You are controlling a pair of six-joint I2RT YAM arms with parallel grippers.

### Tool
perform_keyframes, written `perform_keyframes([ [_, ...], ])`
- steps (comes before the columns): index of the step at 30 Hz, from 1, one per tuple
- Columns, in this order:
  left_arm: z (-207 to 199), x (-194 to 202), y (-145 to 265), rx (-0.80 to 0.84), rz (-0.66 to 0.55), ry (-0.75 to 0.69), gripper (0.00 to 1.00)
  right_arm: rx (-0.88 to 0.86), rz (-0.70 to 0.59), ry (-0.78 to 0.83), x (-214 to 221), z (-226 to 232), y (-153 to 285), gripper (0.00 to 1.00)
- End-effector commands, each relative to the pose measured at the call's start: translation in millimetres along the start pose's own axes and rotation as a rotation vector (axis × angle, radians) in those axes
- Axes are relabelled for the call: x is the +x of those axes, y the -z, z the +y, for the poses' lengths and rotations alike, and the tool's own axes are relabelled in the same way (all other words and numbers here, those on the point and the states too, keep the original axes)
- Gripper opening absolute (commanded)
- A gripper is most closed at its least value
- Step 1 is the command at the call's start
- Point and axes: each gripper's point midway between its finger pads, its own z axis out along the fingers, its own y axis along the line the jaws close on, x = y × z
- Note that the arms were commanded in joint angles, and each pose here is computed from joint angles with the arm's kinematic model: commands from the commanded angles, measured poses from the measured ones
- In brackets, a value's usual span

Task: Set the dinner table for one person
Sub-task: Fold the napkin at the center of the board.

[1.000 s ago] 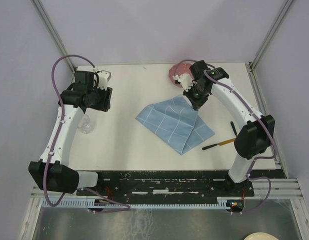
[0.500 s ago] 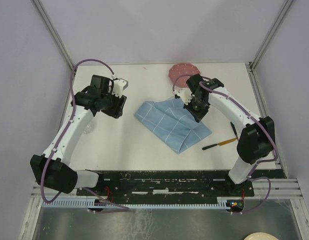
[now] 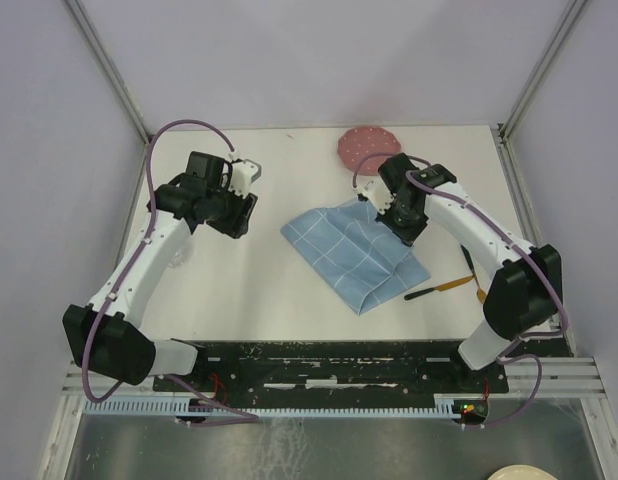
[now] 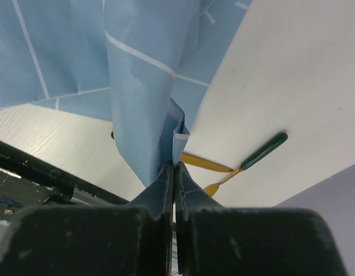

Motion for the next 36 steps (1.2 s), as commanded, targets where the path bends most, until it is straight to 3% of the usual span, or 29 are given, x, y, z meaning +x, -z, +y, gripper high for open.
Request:
perform_keyframes([
  [1,2.7,-16.2,0.3,0.0,-0.049,-0.076,0.58,0.13,-0.141,-0.002,-50.0,-34.6,21.8,0.02],
  [5,4.3,-13.4,4.3,-0.015,-0.044,-0.087,0.58,0.151,-0.167,0.005,-67.3,-44.7,28.8,0.02],
  [18,5.8,4.4,9.7,-0.044,-0.025,-0.11,0.59,0.164,-0.16,0.006,-50.7,-41.0,22.7,0.02],
  [24,8.2,-1.6,7.4,-0.046,-0.024,-0.113,0.59,0.16,-0.074,0.017,-30.3,-38.7,14.2,0.02],
  [29,8.2,-0.1,4.6,-0.043,-0.014,-0.12,0.59,0.113,-0.058,0.048,-17.6,-29.0,21.6,0.27],
  [36,9.0,2.0,2.0,-0.043,-0.004,-0.119,0.59,0.094,-0.019,0.065,0.2,-22.1,27.7,0.29],
])
